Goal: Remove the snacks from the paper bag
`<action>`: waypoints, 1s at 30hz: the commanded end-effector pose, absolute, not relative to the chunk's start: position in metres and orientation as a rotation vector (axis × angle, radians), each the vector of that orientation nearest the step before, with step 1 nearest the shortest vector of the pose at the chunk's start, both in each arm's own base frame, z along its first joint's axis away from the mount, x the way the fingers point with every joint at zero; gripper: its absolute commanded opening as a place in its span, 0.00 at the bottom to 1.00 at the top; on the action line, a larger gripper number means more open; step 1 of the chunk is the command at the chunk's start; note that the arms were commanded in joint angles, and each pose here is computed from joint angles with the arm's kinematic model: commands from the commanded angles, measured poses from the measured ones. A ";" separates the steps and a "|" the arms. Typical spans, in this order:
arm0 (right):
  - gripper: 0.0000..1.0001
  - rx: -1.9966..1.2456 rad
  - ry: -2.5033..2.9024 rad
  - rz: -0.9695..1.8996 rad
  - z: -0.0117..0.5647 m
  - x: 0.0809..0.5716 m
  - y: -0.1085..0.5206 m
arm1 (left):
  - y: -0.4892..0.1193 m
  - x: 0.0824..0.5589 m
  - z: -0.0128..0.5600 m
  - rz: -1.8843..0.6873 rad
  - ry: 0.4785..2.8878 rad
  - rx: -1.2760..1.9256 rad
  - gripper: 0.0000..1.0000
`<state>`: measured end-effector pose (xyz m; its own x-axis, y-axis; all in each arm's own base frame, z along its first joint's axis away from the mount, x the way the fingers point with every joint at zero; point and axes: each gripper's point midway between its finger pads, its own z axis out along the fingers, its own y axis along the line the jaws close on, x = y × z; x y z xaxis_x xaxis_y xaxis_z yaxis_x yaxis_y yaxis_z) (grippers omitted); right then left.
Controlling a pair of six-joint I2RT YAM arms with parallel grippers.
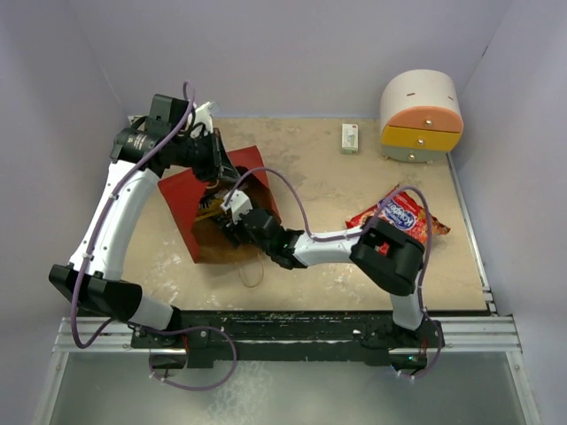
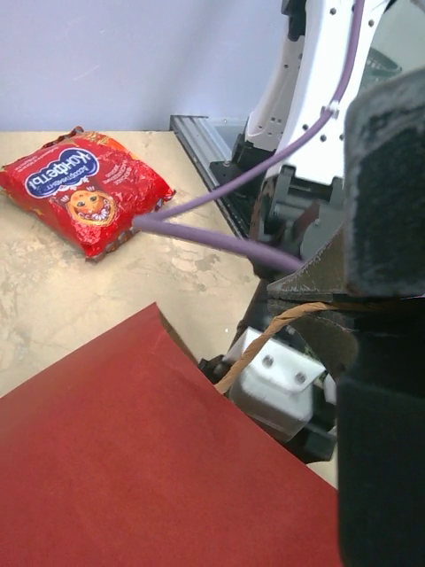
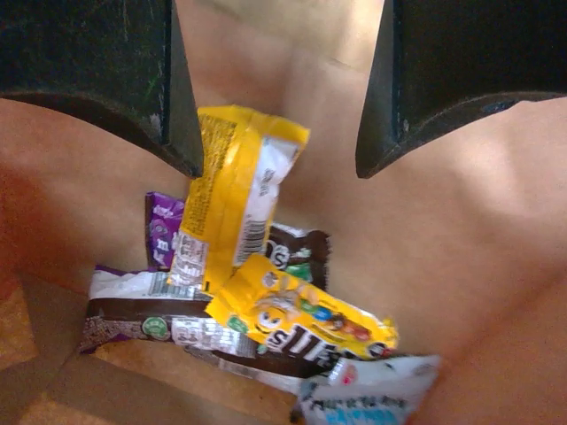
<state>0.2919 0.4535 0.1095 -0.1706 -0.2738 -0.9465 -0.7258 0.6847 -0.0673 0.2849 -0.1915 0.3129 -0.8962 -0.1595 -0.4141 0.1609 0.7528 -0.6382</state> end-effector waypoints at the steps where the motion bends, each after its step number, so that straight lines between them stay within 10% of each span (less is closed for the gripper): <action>1: 0.72 -0.712 1.664 0.333 0.120 0.325 0.453 | -0.186 0.284 0.337 -0.918 2.445 0.083 0.00; 14: 0.70 -0.631 1.770 0.271 0.083 0.342 0.463 | -0.190 0.285 0.334 -0.943 2.453 0.092 0.00; 30: 0.38 -0.696 1.761 0.296 0.077 0.334 0.457 | -0.189 0.291 0.324 -0.922 2.469 0.079 0.00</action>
<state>0.3340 0.4552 0.0518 -0.1988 -0.3405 -0.9190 -0.5787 0.7975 -0.1703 0.2857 -0.1865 0.3156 -0.8969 -0.1228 -0.4249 0.1783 0.7788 -0.6014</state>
